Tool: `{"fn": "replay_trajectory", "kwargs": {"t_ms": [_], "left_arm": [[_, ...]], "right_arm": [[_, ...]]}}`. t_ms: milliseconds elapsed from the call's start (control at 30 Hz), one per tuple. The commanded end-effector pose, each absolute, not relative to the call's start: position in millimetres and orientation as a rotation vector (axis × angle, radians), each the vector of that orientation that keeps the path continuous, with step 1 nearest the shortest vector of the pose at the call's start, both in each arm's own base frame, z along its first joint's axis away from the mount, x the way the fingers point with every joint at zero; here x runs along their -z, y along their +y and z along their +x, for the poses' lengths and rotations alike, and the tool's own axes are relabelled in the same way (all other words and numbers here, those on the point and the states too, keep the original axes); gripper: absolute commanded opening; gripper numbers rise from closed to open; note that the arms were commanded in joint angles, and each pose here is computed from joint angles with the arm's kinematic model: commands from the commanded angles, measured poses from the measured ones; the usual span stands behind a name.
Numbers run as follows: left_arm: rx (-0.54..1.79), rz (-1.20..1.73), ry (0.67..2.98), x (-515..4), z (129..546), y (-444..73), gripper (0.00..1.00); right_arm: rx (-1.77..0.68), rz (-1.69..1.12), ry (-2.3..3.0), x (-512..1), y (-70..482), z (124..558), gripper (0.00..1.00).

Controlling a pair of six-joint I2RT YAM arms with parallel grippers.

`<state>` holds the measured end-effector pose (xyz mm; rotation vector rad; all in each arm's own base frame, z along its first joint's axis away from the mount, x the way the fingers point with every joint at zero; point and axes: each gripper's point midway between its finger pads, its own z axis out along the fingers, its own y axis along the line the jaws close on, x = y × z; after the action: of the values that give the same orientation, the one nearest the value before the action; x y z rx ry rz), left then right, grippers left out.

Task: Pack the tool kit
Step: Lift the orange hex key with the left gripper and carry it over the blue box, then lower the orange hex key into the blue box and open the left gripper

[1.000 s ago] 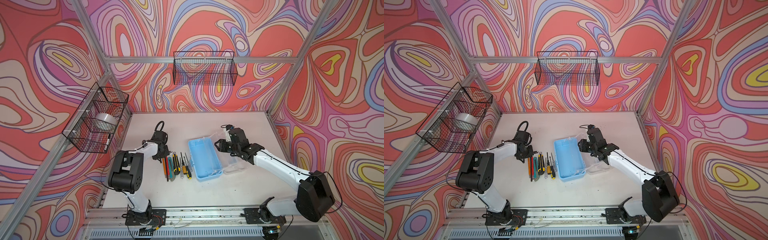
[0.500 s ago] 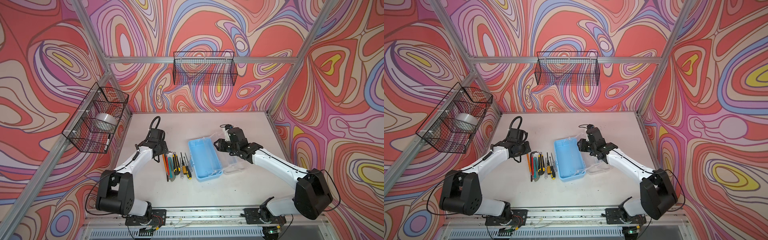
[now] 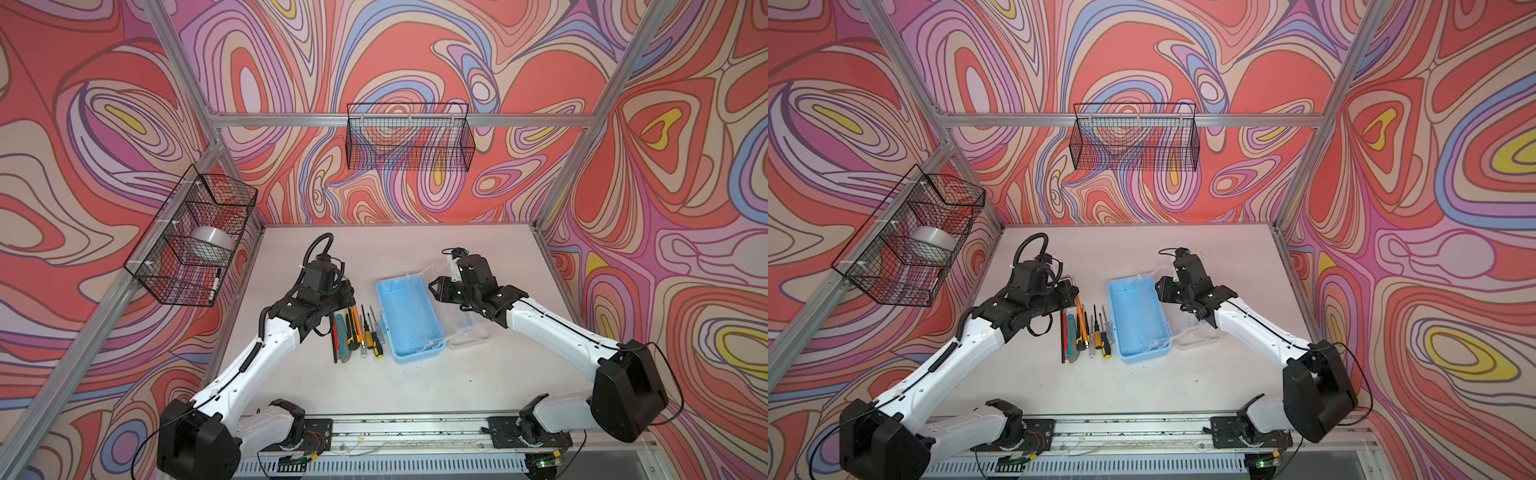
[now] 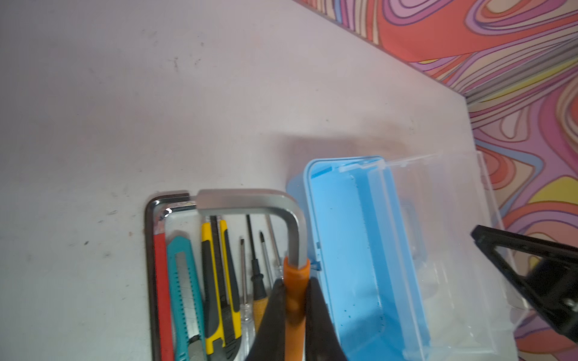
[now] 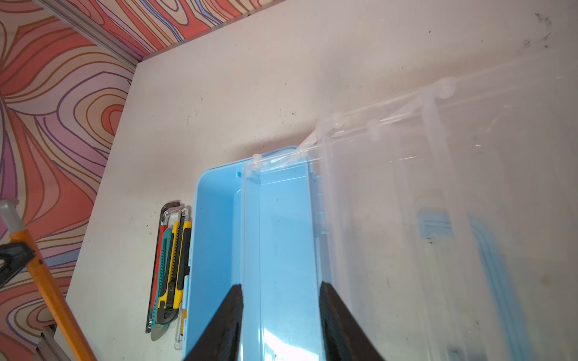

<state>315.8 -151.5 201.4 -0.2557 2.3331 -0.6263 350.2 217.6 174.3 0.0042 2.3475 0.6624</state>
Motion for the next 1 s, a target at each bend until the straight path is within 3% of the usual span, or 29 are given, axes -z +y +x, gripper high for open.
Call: {"fn": "replay_trajectory", "kwargs": {"t_ms": [0, 200, 333, 700, 967], "left_arm": [[0.804, -0.247, 2.271, -218, 312, -191, 0.00], [0.965, -0.216, 2.220, -212, 318, -258, 0.00], [0.931, -0.226, 2.260, -187, 324, -282, 0.00], [0.878, -0.288, 2.391, -116, 342, -310, 0.00], [0.831, -0.308, 2.395, -102, 359, -317, 0.00]], "right_arm": [[-0.651, 0.022, 2.315, -183, 212, 351, 0.42], [-0.650, 0.023, 2.311, -184, 210, 348, 0.42], [-0.633, 0.034, 2.307, -183, 203, 344, 0.42], [-0.639, 0.039, 2.312, -178, 198, 336, 0.42], [-0.657, 0.042, 2.305, -179, 199, 335, 0.42]]}}
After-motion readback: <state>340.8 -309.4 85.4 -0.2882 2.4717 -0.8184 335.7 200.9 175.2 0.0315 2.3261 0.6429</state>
